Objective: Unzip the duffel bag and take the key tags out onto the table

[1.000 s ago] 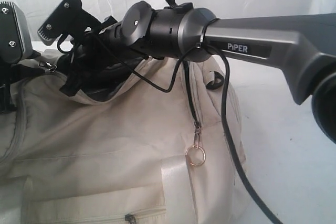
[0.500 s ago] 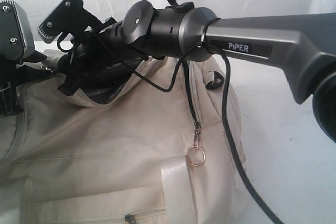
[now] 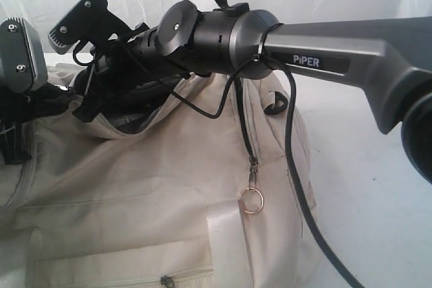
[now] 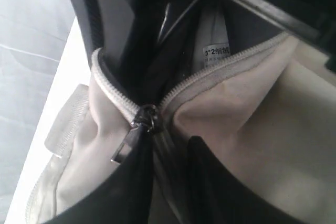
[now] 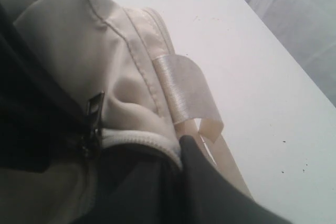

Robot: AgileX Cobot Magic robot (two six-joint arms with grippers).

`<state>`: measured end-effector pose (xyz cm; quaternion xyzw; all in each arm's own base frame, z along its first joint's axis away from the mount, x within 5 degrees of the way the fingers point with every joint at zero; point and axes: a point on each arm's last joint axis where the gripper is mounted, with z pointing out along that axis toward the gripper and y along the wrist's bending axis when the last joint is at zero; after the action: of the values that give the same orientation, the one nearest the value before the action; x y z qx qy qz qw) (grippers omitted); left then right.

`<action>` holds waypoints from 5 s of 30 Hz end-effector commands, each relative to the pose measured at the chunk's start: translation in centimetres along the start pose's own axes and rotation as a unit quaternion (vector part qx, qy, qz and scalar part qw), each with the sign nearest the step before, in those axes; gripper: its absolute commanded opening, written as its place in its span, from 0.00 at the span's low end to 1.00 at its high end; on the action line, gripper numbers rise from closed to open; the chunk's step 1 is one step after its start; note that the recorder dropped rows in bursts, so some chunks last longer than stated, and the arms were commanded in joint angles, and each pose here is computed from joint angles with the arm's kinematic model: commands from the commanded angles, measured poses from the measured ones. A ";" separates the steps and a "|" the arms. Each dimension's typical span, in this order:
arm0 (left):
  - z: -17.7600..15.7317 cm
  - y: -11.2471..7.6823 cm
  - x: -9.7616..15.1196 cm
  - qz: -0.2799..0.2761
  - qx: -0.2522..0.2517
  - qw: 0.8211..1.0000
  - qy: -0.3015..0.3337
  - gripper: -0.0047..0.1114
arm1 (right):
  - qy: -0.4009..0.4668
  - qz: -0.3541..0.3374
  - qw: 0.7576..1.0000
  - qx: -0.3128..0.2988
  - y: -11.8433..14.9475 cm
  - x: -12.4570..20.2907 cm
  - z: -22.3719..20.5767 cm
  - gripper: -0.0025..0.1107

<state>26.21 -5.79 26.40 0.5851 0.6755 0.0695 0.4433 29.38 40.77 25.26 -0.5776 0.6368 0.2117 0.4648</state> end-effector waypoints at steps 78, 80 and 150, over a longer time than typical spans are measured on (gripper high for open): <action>1.1 0.0 -0.7 0.048 0.004 0.999 -0.008 0.04 | -0.036 0.008 0.998 0.052 -1.6 -1.6 -1.5 0.02; 0.4 0.2 -1.1 0.038 -0.005 0.999 -0.015 0.04 | -0.036 0.008 0.998 0.053 -1.6 -1.6 -1.5 0.02; -14.6 -9.5 -1.6 -0.277 0.138 0.941 0.134 0.19 | -0.061 0.034 0.996 0.048 -3.1 -4.0 -5.5 0.36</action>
<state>9.24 -3.64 30.08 0.4353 0.8620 -0.0573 0.2533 30.25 38.44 29.75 -0.5196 0.6501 0.2253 0.5066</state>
